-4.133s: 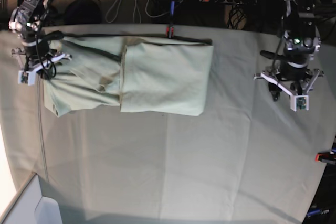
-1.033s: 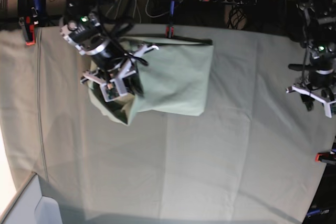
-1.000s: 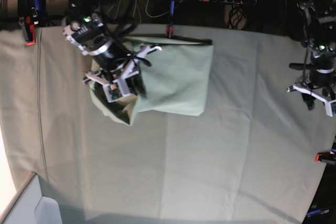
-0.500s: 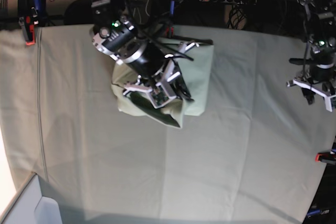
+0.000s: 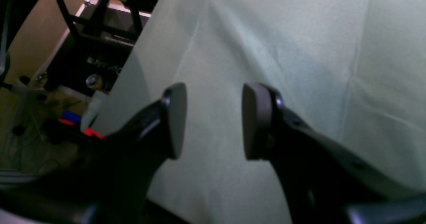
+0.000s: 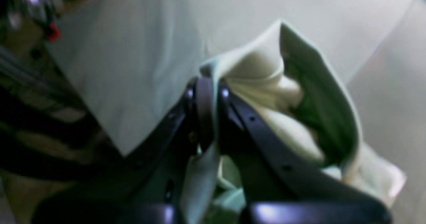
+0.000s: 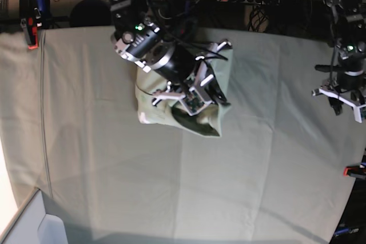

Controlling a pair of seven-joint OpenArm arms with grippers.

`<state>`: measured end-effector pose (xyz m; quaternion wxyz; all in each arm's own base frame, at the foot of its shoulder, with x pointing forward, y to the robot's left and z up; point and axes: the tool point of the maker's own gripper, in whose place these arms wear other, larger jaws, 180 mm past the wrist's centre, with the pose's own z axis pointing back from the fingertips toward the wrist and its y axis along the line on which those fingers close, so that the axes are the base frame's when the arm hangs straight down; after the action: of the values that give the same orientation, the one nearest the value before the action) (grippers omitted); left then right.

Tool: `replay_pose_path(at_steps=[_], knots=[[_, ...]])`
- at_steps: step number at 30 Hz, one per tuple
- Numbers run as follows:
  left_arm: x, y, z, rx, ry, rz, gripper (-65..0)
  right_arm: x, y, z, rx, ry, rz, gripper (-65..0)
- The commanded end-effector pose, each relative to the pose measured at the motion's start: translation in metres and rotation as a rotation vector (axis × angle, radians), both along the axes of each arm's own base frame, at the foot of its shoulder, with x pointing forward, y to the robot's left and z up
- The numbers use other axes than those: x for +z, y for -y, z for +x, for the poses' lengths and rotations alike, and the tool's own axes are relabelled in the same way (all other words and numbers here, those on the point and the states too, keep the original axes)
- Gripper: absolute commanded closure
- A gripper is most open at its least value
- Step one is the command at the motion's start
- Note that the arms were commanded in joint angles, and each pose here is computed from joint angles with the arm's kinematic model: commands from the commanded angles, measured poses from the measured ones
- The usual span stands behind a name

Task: Layout the t-shirt on the table in an organized manner, then fold the t-shirt properly
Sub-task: 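Fold the grasped end with the right gripper over the folded stack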

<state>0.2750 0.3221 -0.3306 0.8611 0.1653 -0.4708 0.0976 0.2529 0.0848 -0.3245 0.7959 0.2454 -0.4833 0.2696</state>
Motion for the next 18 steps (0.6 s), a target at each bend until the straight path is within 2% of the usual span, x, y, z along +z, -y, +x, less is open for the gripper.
replay_pose_path(at_steps=[1, 6, 13, 15, 18], knots=[[0.014, -0.005, 0.005, -0.002, 0.042, 0.029, -26.7, 0.015, -0.006, 0.011, -0.009, 0.042, 0.052, 0.0], [0.014, -0.004, 0.006, -0.005, 0.041, 0.028, -26.8, -0.023, -0.013, 0.014, 0.021, -0.045, 0.010, -1.6], [0.002, -0.006, 0.003, 0.004, 0.012, 0.017, -26.8, -0.026, -0.025, 0.005, 0.083, -0.044, -0.005, -24.7], [0.001, -0.005, 0.003, 0.001, 0.010, 0.016, -26.8, -0.021, -0.024, 0.003, 0.101, -0.019, -0.013, -29.1], [0.001, -0.005, 0.003, 0.002, 0.011, 0.015, -26.8, -0.002, -0.024, 0.001, 0.096, 0.028, 0.010, -31.9]])
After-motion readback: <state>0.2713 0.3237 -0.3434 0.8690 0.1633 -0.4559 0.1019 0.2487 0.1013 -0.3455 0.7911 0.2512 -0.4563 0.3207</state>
